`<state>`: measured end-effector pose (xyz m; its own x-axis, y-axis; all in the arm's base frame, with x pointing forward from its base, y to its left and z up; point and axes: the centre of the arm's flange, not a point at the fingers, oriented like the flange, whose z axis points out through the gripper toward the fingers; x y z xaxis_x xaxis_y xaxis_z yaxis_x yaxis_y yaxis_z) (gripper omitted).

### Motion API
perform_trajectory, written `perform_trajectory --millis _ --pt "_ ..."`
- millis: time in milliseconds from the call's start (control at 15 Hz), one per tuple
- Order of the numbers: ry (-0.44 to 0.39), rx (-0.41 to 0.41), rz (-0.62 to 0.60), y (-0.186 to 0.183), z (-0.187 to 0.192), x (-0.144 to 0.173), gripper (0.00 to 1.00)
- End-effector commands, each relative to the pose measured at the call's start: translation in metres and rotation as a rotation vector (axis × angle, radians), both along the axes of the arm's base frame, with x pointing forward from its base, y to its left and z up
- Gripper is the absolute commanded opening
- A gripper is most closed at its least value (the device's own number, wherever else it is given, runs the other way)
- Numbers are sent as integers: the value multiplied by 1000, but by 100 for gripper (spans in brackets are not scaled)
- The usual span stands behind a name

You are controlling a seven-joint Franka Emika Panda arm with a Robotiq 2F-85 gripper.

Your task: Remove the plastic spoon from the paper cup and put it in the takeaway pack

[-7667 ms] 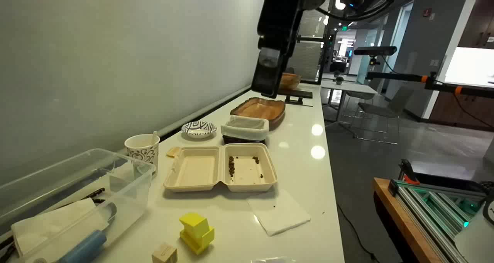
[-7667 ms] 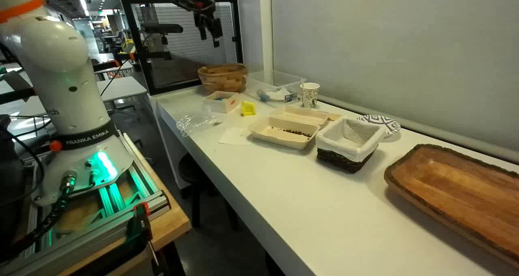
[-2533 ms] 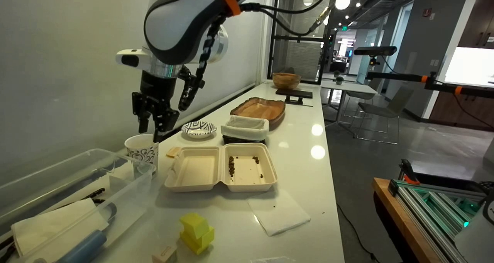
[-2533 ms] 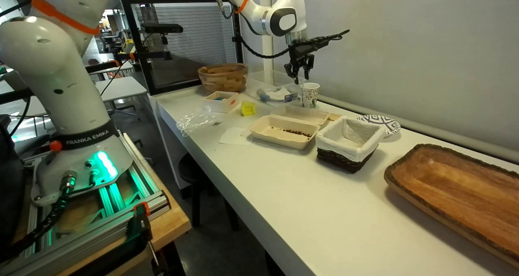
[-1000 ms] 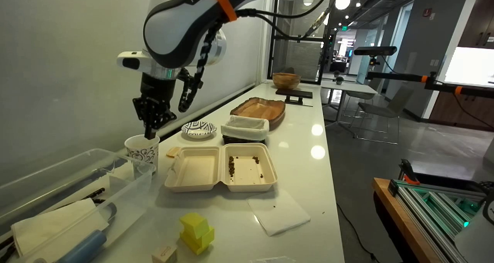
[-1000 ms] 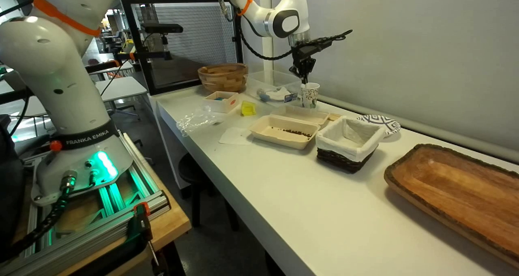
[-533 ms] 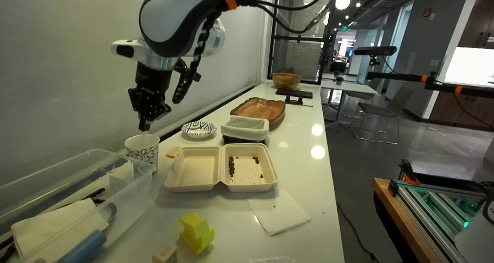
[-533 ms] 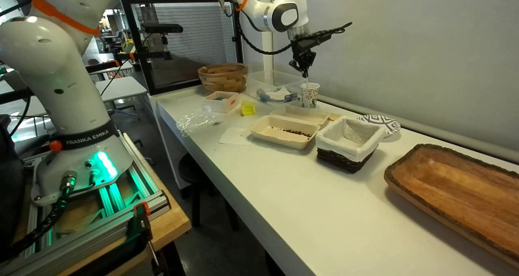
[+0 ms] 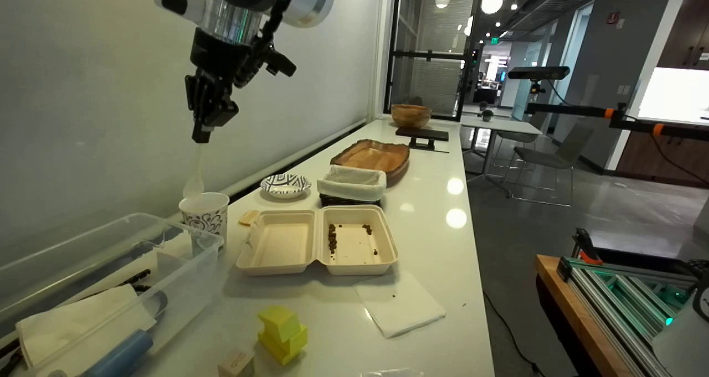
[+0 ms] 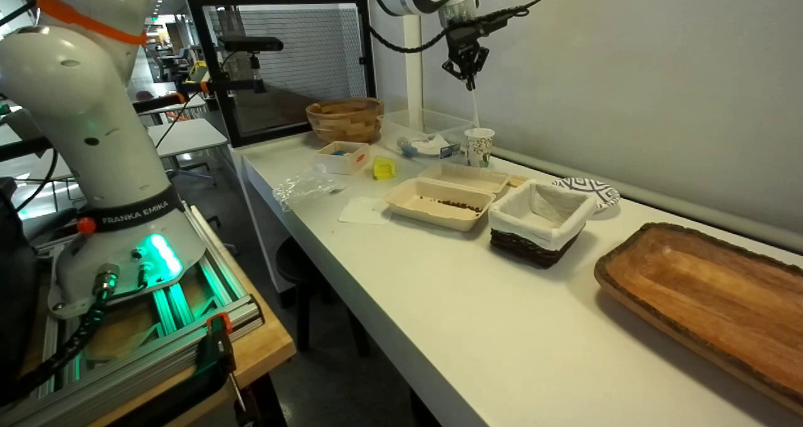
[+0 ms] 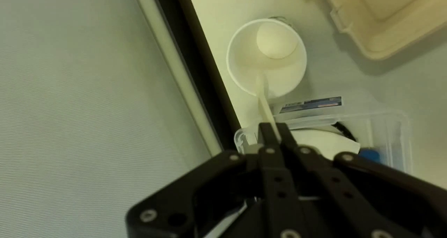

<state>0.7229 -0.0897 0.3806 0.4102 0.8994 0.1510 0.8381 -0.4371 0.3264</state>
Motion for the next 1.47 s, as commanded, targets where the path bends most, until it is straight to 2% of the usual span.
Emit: perform_trajectory --millis 0,133,467,600,800,1000,1067,1133,1333,1400 --pt "29 104 -114 -6 31 -53 1" --pt "60 179 -193 -10 39 -77 1" --pt "95 297 -426 -16 48 -140 1" --pt "92 300 -539 -17 51 -165 1" --pt "43 277 -700 -18 51 -191 1" --pt "-81 218 -807 -20 43 -200 1" --pt "-30 256 -731 -31 52 -179 4" --pt "-58 248 -756 -30 50 -183 4" --pt "-70 246 -774 -28 46 -188 4" --pt "-71 247 -775 -28 46 -188 1"
